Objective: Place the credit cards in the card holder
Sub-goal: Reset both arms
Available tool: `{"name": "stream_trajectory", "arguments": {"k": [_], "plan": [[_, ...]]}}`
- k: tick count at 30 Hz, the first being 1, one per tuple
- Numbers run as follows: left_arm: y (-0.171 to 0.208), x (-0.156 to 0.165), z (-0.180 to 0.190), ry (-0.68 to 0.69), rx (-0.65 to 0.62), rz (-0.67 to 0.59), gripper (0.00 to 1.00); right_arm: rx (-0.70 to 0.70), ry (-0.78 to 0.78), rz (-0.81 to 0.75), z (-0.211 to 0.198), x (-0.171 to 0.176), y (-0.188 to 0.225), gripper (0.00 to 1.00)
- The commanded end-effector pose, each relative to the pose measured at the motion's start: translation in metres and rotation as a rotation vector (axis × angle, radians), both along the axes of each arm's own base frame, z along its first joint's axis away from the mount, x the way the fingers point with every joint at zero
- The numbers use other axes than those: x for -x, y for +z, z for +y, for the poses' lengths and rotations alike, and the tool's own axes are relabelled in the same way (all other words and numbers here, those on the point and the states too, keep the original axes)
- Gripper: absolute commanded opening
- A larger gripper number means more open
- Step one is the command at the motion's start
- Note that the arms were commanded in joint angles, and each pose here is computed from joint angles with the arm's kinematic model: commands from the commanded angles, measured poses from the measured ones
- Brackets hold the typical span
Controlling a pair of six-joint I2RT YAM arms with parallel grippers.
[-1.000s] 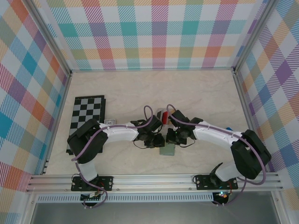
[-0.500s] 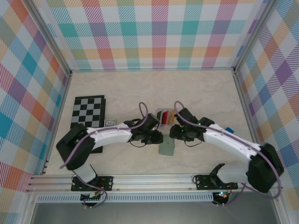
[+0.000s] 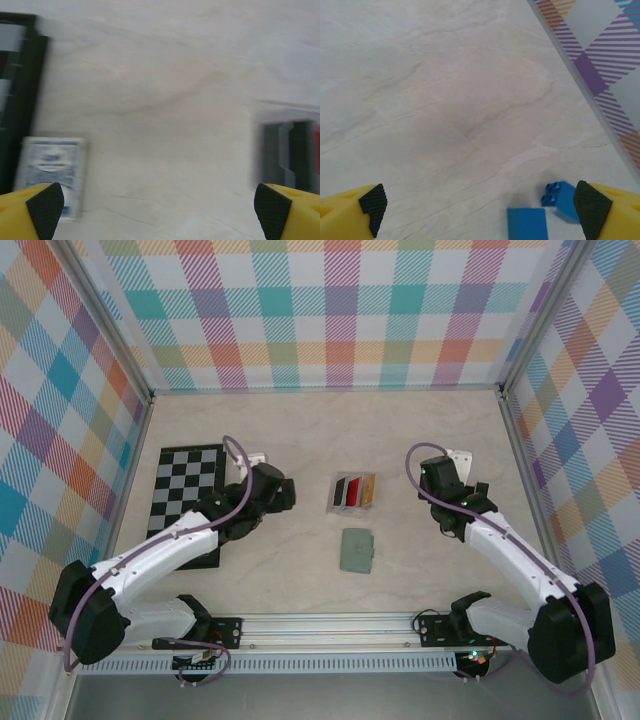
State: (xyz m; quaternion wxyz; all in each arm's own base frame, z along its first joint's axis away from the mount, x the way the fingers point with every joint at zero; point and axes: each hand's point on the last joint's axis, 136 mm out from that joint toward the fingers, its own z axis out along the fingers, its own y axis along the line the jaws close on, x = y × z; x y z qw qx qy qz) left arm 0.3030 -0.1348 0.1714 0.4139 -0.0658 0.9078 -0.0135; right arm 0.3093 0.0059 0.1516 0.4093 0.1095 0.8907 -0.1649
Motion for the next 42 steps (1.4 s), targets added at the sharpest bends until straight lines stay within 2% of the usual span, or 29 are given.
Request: {"name": "stream_trajectory", "arguments": {"k": [1, 4, 7, 12, 16, 19, 23, 28, 34, 36, 38, 42], "plan": [[0.013, -0.002, 0.065, 0.163, -0.180, -0.056, 1.00, -0.006, 0.052, -0.060, -0.006, -0.024, -0.009, 0.99], [0.012, -0.008, 0.092, 0.232, -0.166, -0.094, 1.00, -0.035, 0.094, -0.091, -0.004, -0.037, -0.024, 0.99], [0.004, -0.012, 0.118, 0.303, -0.190, -0.071, 1.00, -0.044, 0.167, -0.116, 0.004, -0.054, -0.034, 0.99], [-0.009, -0.024, 0.132, 0.260, -0.288, -0.125, 1.00, -0.108, 0.294, -0.150, 0.024, -0.079, -0.047, 0.97], [-0.026, -0.028, 0.140, 0.250, -0.252, -0.193, 1.00, -0.088, 0.341, -0.168, 0.029, -0.090, -0.054, 0.96], [-0.038, -0.032, 0.138, 0.237, -0.210, -0.230, 1.00, -0.058, 0.412, -0.228, 0.034, -0.095, -0.051, 0.96], [-0.045, -0.040, 0.133, 0.205, -0.206, -0.295, 1.00, -0.157, 0.419, -0.271, 0.024, -0.092, -0.052, 0.96], [-0.049, -0.049, 0.124, 0.140, -0.177, -0.344, 1.00, -0.162, 0.471, -0.363, 0.029, -0.079, -0.046, 0.96], [-0.054, -0.056, 0.122, 0.091, -0.210, -0.338, 1.00, -0.188, 0.465, -0.352, 0.026, -0.081, -0.051, 0.97], [-0.054, -0.061, 0.129, 0.118, -0.201, -0.353, 1.00, -0.191, 0.457, -0.379, 0.023, -0.081, -0.057, 0.97], [-0.053, -0.067, 0.129, 0.104, -0.192, -0.369, 1.00, -0.206, 0.451, -0.330, 0.023, -0.084, -0.061, 0.98], [-0.065, -0.082, 0.129, 0.072, -0.165, -0.353, 1.00, -0.206, 0.398, -0.332, 0.013, -0.086, -0.061, 1.00]]}}
